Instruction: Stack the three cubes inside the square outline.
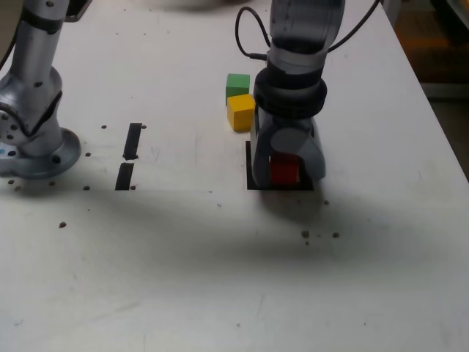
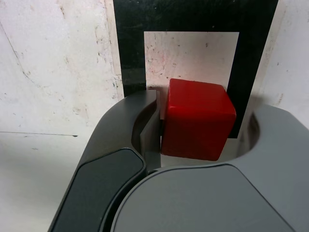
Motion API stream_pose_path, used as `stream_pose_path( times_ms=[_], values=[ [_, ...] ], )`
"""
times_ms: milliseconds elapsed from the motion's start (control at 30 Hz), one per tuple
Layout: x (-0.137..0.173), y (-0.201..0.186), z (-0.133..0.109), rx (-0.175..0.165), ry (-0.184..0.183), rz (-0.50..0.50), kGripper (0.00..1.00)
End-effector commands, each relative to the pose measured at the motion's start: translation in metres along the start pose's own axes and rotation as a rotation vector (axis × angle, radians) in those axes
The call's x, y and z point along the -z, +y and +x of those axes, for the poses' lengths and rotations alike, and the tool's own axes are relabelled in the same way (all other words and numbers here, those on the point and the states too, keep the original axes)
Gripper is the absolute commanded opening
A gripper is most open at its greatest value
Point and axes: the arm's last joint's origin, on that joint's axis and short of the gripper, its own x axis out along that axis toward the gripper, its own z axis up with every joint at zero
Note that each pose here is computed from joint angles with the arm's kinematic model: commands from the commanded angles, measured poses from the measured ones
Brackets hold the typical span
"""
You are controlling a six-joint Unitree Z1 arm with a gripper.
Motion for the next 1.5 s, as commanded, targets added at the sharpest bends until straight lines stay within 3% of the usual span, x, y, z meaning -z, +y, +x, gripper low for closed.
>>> stream_pose_path(
  times_ms=[0, 233, 467, 600, 867, 1133, 1267, 1467],
  values=[
    [0.001, 0.001, 0.0, -0.002, -0.001, 0.009, 0.79],
    [0.005, 0.003, -0.009, -0.038, -0.013, 0.088, 0.97],
    [0.027, 0.012, -0.045, -0.145, -0.034, 0.071, 1.0],
    [0.046, 0.022, -0.065, -0.179, -0.025, 0.04, 1.0],
    [0.069, 0.046, -0.067, -0.166, 0.011, -0.045, 1.0],
    [0.063, 0.068, -0.054, -0.165, 0.005, -0.123, 1.0],
    [0.059, 0.083, -0.046, -0.161, 0.032, -0.148, 1.0],
    [0.053, 0.104, -0.031, -0.128, 0.071, -0.173, 0.99]
  ],
)
